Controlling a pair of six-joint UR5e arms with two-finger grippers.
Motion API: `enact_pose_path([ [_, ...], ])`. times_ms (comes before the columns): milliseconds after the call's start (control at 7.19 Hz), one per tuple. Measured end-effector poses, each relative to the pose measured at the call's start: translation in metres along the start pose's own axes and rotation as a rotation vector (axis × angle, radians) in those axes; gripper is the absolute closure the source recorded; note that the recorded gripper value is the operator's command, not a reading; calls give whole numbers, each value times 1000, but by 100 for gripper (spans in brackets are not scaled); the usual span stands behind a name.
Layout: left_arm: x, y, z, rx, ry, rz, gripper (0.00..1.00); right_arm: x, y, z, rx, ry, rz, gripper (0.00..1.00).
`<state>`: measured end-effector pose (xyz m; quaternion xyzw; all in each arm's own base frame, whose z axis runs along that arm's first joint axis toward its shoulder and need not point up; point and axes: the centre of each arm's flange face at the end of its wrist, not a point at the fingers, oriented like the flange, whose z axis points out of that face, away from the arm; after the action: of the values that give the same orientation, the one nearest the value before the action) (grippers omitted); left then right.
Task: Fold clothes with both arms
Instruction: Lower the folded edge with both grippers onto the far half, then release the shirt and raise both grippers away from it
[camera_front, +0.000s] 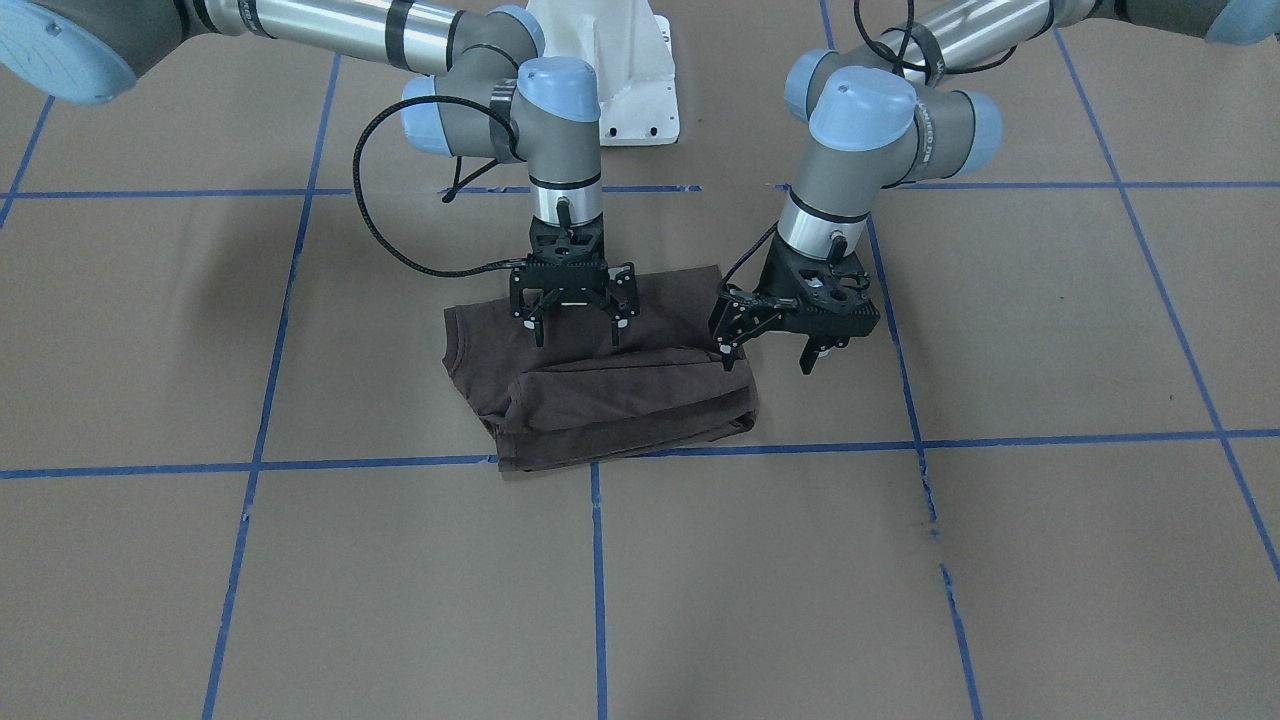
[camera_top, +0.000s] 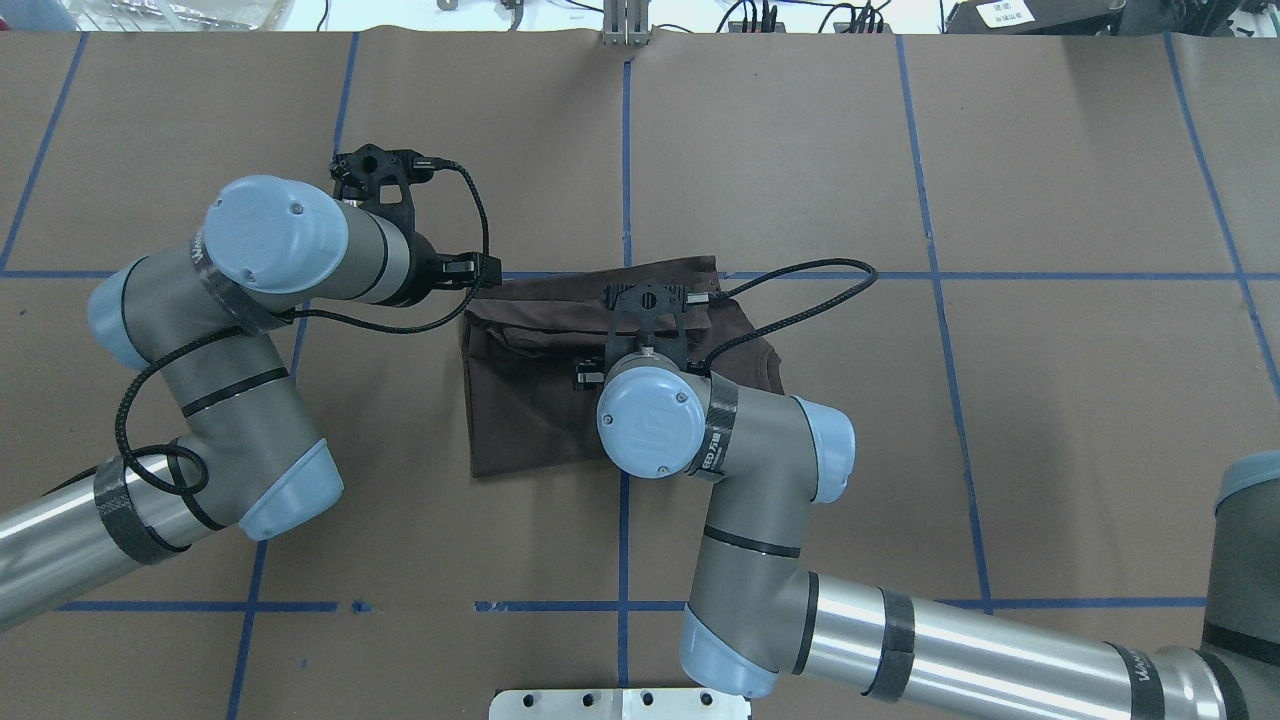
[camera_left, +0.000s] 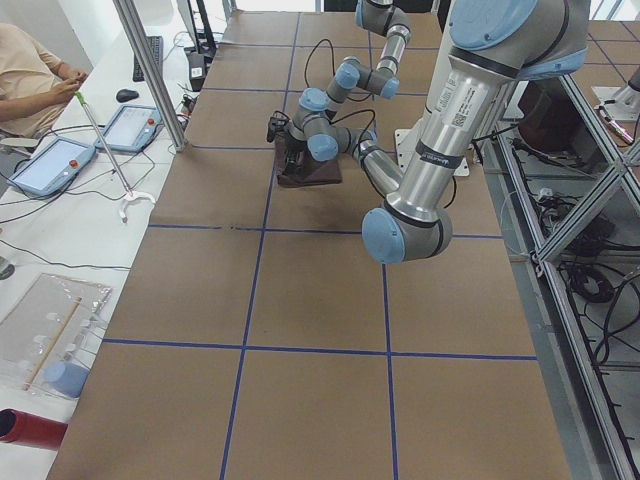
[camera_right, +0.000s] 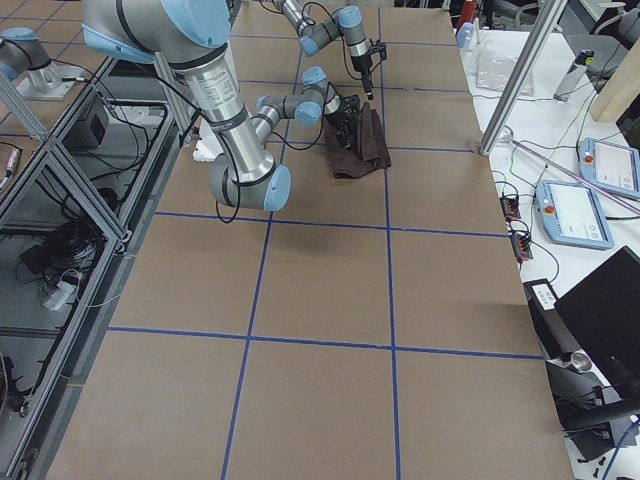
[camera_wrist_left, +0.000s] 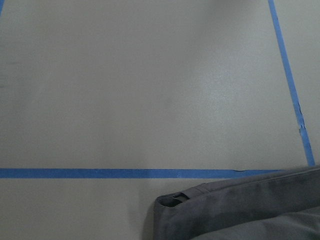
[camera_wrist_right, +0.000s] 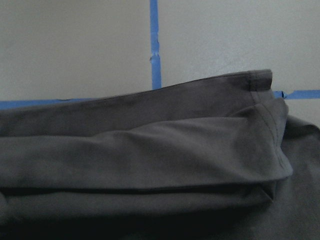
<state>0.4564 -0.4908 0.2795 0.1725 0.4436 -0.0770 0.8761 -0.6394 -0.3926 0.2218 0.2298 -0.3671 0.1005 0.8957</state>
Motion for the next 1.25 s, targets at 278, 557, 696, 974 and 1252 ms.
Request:
enact_pose_path([
  [278, -2, 0, 0, -1, -2, -4, 0, 3, 8, 13, 10, 33, -73, 0],
  [557, -3, 0, 0, 0, -3, -6, 0, 9, 3, 26, 27, 65, -100, 0],
  [696, -4, 0, 0, 0, -4, -7, 0, 12, -9, 29, 40, 76, -100, 0],
  [974, -3, 0, -4, 3, 3, -9, 0, 17, -51, 46, 70, 122, -86, 0],
  [1252, -1, 1, -11, 5, 14, -19, 0, 23, -108, 70, 97, 188, -52, 0],
])
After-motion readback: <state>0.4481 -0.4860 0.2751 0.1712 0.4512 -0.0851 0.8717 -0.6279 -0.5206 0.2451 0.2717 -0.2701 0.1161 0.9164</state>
